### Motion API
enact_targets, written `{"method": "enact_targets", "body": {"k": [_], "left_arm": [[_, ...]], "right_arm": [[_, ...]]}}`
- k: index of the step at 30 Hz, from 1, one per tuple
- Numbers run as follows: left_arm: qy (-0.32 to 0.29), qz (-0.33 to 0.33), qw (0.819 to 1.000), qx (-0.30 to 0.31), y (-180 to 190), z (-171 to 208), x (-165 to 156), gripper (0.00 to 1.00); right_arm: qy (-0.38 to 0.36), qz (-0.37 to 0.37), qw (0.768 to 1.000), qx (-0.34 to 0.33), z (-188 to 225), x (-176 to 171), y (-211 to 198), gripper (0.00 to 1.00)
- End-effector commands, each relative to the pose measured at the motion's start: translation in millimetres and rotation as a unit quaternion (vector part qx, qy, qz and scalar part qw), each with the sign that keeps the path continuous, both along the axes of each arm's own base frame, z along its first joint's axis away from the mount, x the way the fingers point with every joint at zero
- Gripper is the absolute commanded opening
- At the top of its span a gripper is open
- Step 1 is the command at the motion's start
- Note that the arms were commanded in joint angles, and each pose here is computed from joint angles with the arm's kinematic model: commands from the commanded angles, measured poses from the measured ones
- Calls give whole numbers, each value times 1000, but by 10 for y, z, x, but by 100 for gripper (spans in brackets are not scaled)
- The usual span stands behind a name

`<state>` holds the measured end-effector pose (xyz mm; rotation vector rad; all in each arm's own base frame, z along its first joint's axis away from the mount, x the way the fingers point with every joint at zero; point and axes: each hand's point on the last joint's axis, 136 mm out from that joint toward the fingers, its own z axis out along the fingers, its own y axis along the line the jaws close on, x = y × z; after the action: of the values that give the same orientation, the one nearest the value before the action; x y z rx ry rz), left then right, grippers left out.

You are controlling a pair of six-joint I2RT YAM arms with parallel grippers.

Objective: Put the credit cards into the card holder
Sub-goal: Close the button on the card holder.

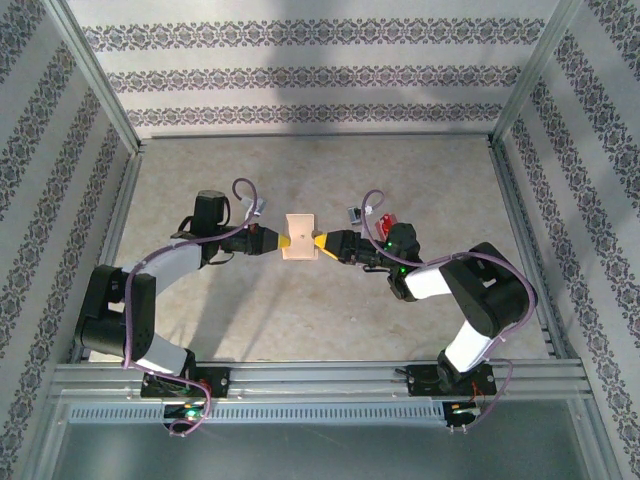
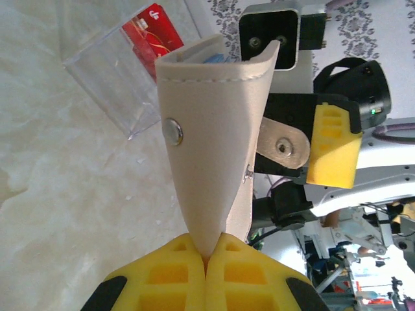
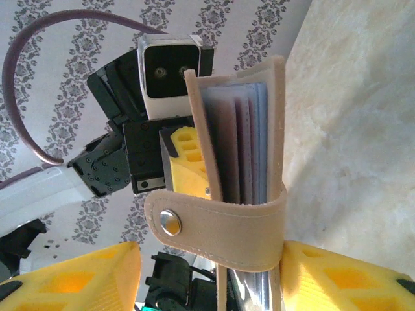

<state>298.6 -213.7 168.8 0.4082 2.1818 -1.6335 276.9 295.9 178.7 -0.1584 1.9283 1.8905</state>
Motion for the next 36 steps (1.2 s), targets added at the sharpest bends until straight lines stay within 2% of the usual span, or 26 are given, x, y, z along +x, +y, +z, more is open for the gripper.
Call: {"method": "enact_targets", "body": {"k": [1, 9, 19, 28, 36], "left_arm": [[-6, 10, 1000, 27, 64, -66, 51, 0], [-11, 3, 1000, 22, 55, -45, 24, 0], [-17, -8, 1000, 1, 26, 31, 28, 0], [-21, -12, 999, -26, -1, 144, 31, 0], [-22, -15, 999, -29, -6, 175, 20, 0]], "right_arm": [[-44, 15, 999, 27, 259, -58, 35, 56], [-54, 26, 998, 33, 355, -34, 126, 52], [-62, 35, 997, -6, 342, 146, 211, 54], [-51, 32, 998, -35, 112, 264, 190, 53], [-47, 15, 998, -38, 2, 253, 30, 65]]}}
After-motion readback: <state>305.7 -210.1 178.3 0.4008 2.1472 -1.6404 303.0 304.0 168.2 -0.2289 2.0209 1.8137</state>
